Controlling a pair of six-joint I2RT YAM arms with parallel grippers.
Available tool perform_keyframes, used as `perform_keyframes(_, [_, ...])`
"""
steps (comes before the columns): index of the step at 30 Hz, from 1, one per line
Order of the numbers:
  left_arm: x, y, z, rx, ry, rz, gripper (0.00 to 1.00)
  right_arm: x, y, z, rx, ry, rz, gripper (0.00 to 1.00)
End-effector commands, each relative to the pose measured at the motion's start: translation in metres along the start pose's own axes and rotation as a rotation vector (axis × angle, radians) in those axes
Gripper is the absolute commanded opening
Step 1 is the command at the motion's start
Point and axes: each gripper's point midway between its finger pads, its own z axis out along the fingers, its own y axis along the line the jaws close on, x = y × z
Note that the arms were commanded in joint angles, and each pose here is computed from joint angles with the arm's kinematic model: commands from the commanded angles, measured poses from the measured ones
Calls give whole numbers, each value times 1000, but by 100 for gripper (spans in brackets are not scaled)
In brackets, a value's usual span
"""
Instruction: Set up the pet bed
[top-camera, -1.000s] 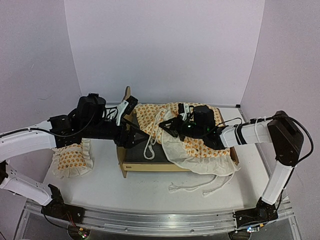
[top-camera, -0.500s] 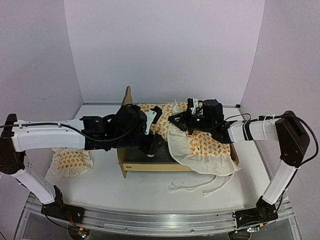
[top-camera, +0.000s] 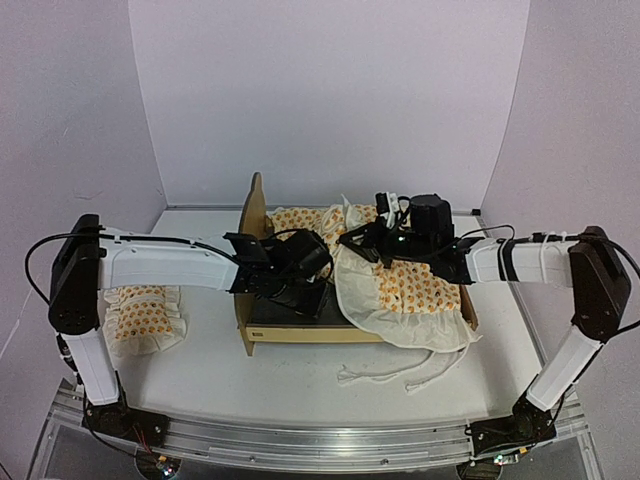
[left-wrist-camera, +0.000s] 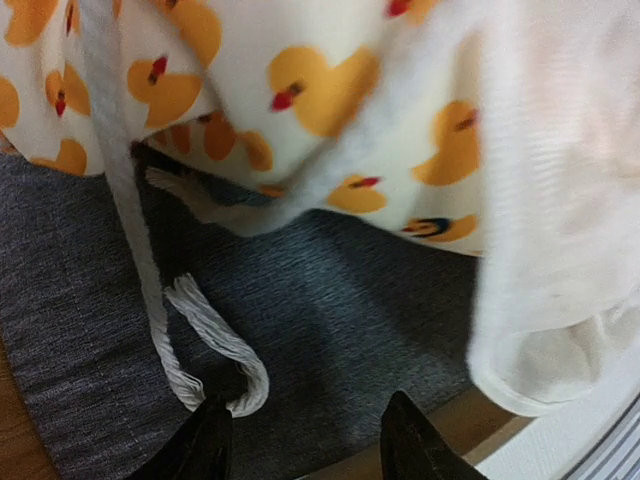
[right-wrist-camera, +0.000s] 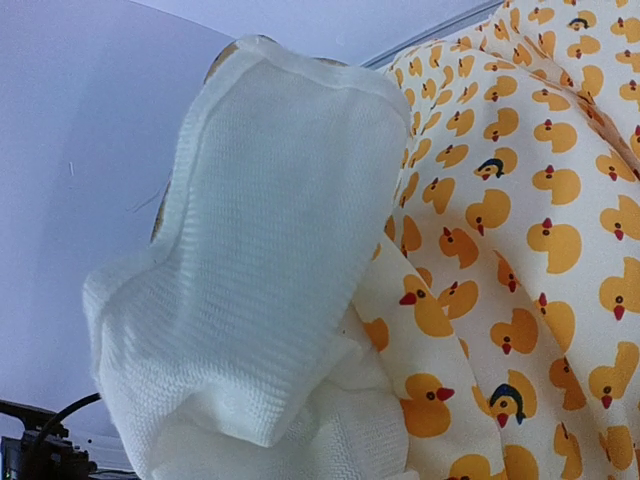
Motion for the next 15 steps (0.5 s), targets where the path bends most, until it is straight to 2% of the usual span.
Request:
perform_keyframes(1, [-6,10,4,-47,7,-40,54,-13,31,-18,-58,-45,-82,0])
perform_keyframes(8, [-5,38,23,-137,32,-21,61,-10,30,-24,-48,-41,-101,0])
perform_keyframes(15, [3,39,31,-138,67,28,37,-10,33,-25,-53,-40,-109,0])
